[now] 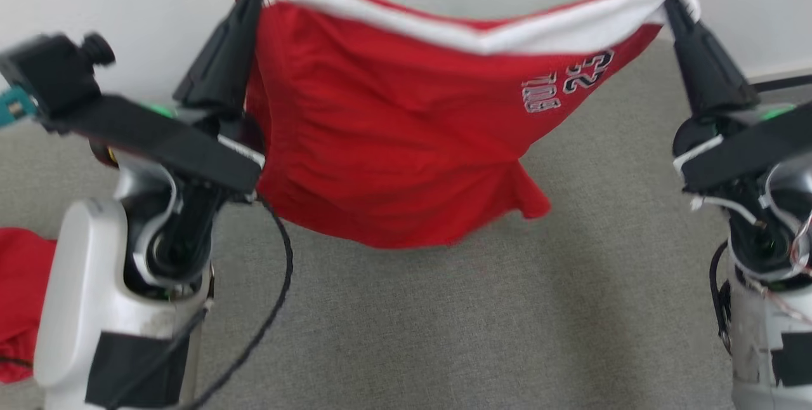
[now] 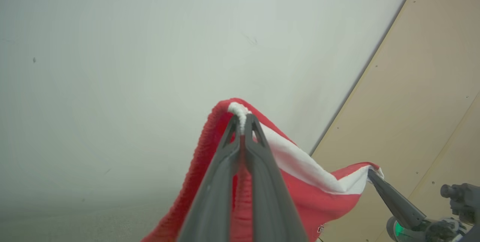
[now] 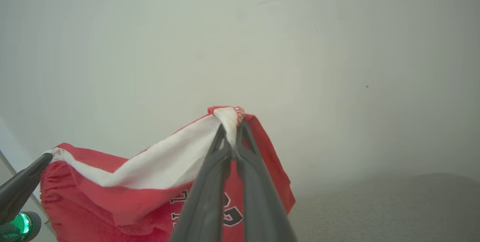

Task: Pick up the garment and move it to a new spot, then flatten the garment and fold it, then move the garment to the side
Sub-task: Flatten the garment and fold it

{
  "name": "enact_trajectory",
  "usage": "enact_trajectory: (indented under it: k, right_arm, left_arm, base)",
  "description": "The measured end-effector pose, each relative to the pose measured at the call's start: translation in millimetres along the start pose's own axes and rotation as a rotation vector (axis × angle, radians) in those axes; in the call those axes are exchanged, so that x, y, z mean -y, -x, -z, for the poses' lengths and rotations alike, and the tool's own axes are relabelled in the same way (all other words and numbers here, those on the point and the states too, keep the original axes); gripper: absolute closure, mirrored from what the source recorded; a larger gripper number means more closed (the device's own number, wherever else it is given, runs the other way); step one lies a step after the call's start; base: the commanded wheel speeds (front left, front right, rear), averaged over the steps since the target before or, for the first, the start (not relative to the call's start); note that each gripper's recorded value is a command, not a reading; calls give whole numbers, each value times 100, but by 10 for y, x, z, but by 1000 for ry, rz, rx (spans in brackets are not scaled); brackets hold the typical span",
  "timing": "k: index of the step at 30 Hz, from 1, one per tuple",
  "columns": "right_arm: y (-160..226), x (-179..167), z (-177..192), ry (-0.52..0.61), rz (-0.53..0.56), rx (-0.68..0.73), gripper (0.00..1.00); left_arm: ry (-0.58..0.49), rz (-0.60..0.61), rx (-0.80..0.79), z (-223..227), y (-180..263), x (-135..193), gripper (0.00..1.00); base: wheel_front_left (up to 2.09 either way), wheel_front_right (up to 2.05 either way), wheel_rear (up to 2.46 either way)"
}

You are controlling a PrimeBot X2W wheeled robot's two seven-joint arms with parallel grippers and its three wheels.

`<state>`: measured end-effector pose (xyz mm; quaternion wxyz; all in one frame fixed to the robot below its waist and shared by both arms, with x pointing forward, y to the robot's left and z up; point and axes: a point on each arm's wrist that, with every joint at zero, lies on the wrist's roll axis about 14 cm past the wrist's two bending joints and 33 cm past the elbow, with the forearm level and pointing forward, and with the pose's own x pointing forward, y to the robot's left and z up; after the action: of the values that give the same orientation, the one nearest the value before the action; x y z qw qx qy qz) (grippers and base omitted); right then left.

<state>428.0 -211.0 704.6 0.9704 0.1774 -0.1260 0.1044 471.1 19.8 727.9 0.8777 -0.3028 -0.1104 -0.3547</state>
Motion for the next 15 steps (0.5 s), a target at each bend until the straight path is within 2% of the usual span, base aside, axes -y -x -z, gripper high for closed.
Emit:
enact_trajectory:
  k: [5,9,15]
  right_arm:
    - [-209,192,74,-61,56,-39,100]
    - [-499,320,125,-89,84,-60,100]
    - [-1067,540,29,-167,109,5,100]
  left_arm:
    - [31,-33,-14,25,-234,-165,100]
    - [17,-59,-8,3,-484,-362,100]
    - [-14,-90,73,-117,-891,-691,100]
  base:
    - [0,0,0]
    - [0,0,0]
    - [0,0,0]
